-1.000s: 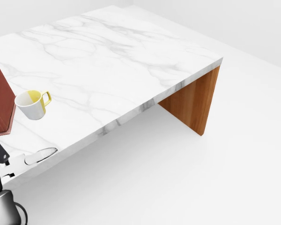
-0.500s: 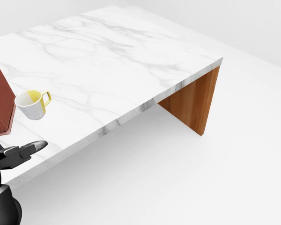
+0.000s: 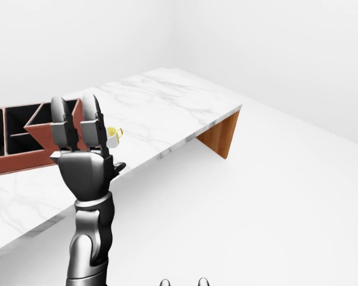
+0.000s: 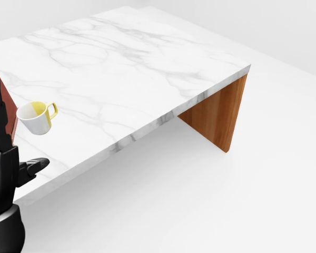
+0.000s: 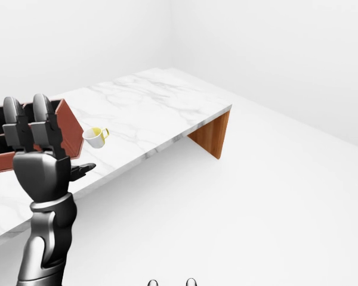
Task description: Pick up the book and place it in the right compartment of the caddy.
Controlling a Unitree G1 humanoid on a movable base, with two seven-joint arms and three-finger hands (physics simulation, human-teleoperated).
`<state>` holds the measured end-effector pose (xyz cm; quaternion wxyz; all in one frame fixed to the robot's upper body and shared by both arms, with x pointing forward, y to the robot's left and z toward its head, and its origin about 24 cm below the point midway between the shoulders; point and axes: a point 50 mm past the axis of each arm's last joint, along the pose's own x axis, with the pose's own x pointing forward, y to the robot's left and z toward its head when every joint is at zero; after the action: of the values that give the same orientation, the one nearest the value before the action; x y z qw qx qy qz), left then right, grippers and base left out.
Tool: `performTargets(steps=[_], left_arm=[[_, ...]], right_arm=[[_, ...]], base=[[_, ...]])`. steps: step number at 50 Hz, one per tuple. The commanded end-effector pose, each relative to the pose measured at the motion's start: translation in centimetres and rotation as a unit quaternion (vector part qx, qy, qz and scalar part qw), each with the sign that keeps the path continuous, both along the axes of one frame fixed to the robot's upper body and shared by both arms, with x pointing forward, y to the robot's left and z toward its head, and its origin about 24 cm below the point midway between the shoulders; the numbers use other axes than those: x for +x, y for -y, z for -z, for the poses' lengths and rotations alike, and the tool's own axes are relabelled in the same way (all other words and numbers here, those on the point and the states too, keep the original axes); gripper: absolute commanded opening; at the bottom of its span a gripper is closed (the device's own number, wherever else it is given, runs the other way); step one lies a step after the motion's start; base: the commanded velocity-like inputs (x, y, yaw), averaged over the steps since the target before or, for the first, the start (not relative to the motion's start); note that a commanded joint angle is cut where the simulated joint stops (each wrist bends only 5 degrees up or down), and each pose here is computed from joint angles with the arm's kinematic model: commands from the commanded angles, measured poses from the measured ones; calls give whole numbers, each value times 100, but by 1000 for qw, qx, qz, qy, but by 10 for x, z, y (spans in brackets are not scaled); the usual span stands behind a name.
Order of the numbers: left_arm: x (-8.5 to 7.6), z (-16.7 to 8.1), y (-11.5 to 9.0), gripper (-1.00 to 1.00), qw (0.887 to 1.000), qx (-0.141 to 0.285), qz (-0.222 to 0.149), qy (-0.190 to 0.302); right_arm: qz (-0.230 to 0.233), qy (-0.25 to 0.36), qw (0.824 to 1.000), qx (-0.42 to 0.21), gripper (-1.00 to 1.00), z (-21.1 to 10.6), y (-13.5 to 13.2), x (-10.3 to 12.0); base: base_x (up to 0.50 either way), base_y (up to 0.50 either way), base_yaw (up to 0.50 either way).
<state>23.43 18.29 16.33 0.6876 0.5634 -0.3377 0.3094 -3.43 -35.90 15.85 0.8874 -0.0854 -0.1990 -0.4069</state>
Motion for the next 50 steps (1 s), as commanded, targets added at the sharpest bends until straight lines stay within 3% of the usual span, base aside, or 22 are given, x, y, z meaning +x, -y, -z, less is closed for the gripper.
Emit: performTargets(steps=[1, 50], left_arm=[[2, 2, 4, 100, 999, 38, -10, -6], [0, 4, 5, 100, 998, 60, -18, -11]], right_arm=[[-1, -5, 1000, 3, 100, 2, 1, 0], [-2, -16, 1000, 10, 100, 6, 2, 2]], base=[[0, 0, 0], [0, 0, 0]])
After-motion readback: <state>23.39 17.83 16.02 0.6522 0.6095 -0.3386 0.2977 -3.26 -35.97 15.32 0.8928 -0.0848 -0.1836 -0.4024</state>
